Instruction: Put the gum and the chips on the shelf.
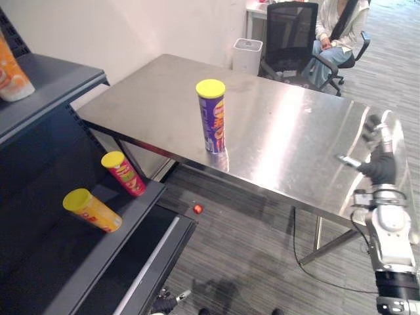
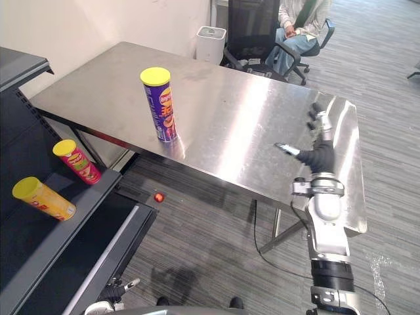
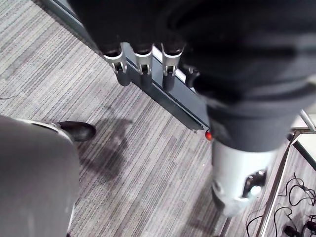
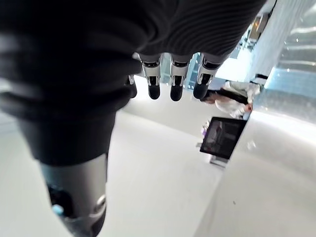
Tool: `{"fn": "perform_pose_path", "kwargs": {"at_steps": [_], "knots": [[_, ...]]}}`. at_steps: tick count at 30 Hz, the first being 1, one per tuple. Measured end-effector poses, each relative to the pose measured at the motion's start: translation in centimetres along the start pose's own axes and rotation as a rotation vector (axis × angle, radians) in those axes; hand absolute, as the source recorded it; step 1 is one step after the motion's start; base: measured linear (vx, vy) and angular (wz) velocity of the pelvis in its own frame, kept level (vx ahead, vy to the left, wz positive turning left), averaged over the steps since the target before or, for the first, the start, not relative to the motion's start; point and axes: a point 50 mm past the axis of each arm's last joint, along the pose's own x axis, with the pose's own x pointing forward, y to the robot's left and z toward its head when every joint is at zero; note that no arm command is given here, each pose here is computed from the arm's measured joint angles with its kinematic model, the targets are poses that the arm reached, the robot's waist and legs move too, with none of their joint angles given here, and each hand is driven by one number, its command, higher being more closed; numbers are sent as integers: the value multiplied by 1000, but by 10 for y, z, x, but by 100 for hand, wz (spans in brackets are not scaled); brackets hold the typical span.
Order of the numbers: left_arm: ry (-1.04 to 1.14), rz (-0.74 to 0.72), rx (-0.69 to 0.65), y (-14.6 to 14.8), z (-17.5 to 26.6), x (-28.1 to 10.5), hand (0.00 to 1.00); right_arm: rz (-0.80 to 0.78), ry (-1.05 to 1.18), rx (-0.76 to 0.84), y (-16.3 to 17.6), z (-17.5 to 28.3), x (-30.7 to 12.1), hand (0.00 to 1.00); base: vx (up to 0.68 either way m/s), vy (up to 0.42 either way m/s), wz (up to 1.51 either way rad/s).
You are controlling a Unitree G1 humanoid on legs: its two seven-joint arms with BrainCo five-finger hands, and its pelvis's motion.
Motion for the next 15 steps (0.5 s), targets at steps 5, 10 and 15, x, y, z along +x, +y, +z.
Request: {"fn": "perform_pose_path", "kwargs": {"at_steps": [5, 10, 15], "knots": [[22, 14, 9, 6, -6, -1, 0, 119, 20, 19, 29, -4, 9, 0, -49, -26, 16], [58, 31, 10, 10, -16, -4, 0, 215, -15, 15, 57, 5, 29, 0, -56, -33, 19], [57, 46, 4, 12, -16, -4, 0, 260, -42, 5, 76, 15, 48, 0, -46, -19, 26]]}}
